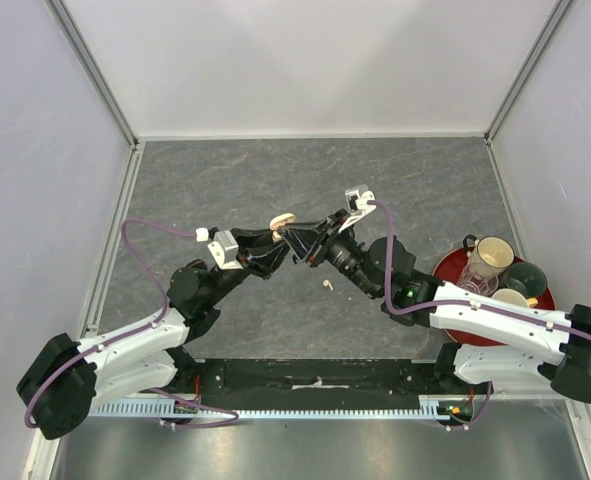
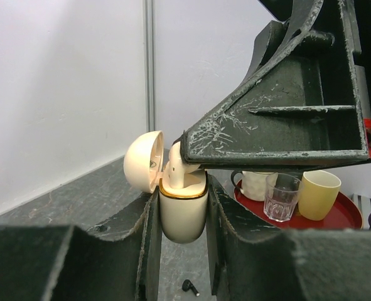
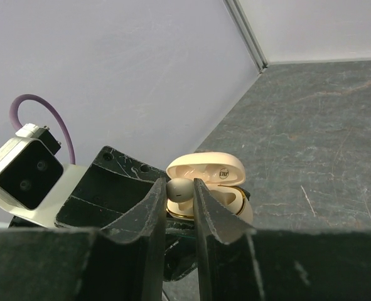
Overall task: Insert the wireless bluetooth earbuds into the charging case
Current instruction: Place the earbud in the charging case.
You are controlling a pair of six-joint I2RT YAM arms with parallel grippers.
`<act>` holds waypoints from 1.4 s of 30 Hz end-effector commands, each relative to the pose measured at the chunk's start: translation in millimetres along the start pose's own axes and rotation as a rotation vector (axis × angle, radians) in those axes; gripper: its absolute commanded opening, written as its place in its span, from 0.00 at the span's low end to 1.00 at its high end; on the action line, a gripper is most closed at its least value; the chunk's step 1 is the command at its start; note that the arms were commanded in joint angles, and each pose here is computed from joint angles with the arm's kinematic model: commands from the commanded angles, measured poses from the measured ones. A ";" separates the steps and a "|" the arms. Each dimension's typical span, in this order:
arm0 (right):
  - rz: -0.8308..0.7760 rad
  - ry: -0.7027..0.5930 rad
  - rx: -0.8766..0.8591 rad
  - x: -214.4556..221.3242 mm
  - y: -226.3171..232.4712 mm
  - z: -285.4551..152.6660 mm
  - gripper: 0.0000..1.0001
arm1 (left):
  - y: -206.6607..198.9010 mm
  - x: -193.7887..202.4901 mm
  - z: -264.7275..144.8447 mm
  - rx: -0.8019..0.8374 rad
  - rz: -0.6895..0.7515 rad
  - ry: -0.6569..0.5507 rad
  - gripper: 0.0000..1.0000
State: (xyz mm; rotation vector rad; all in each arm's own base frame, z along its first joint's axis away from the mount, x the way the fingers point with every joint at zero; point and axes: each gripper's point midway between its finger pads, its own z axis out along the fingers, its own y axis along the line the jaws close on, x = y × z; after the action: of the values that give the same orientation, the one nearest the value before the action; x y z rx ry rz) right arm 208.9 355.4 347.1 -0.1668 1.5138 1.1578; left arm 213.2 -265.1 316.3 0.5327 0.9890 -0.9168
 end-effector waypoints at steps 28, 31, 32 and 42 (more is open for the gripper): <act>-0.083 -0.037 -0.055 -37.4 21.3 -18.7 0.60 | -2.7 -45.4 2.3 0.008 0.092 -0.144 0.02; -0.095 -0.076 -0.077 -55.4 28.3 -26.8 0.63 | -1.0 -41.7 -0.5 -0.003 0.096 -0.128 0.02; -0.095 -0.089 -0.078 -59.6 29.3 -29.2 0.64 | -0.8 -45.0 -1.8 -0.006 0.103 -0.136 0.02; -0.213 -0.165 0.288 -98.7 -34.7 -57.2 0.87 | -6.4 -64.6 -14.7 0.001 0.118 -0.156 0.02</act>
State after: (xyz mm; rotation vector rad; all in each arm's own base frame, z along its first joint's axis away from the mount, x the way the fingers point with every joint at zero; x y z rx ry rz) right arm 205.0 281.9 401.4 -0.1190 1.4089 0.9807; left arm 191.6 -242.9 351.2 0.5161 0.8652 -0.8913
